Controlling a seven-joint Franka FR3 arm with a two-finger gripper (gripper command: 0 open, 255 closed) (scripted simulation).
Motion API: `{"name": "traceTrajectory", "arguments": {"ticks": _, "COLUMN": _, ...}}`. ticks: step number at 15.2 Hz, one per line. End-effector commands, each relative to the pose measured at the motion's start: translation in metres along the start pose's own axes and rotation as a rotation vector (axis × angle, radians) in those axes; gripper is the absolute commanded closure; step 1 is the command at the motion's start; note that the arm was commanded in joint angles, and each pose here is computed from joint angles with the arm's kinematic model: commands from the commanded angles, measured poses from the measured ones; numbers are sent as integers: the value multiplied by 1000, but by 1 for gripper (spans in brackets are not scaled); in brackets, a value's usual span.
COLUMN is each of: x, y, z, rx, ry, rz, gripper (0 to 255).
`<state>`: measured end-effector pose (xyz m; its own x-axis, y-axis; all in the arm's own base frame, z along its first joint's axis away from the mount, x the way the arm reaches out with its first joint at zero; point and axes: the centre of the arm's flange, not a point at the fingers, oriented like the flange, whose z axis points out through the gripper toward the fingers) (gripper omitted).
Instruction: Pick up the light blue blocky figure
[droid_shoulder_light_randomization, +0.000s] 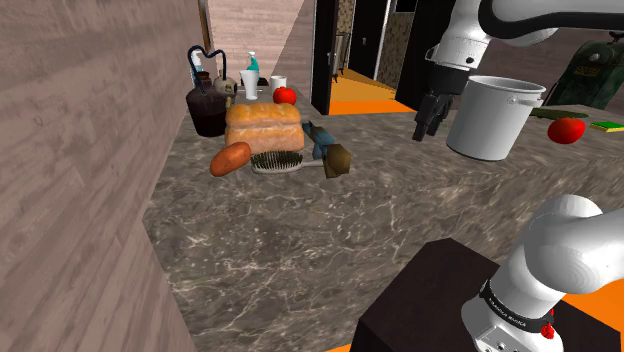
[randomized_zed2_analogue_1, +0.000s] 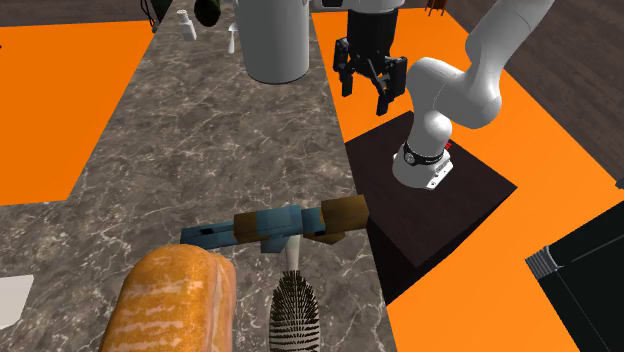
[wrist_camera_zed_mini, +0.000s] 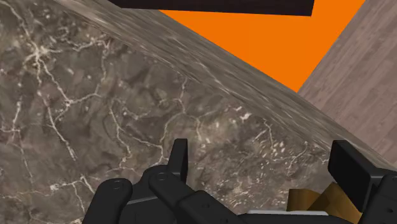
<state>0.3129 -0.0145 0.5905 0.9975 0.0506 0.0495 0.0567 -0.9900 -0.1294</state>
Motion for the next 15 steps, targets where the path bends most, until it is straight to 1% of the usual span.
{"name": "traceTrajectory", "arguments": {"ticks": 1, "x": 0, "y": 0, "z": 0, "rx": 0, "ry": 0, "rz": 0, "gripper": 0}}
{"name": "traceTrajectory", "arguments": {"ticks": 8, "x": 83, "y": -44, "z": 22, "rx": -42, "ry": -8, "rz": 145, "gripper": 0}}
{"name": "traceTrajectory", "arguments": {"ticks": 15, "x": 172, "y": -74, "z": 47, "rx": -85, "ry": -15, "rz": 290, "gripper": 0}}
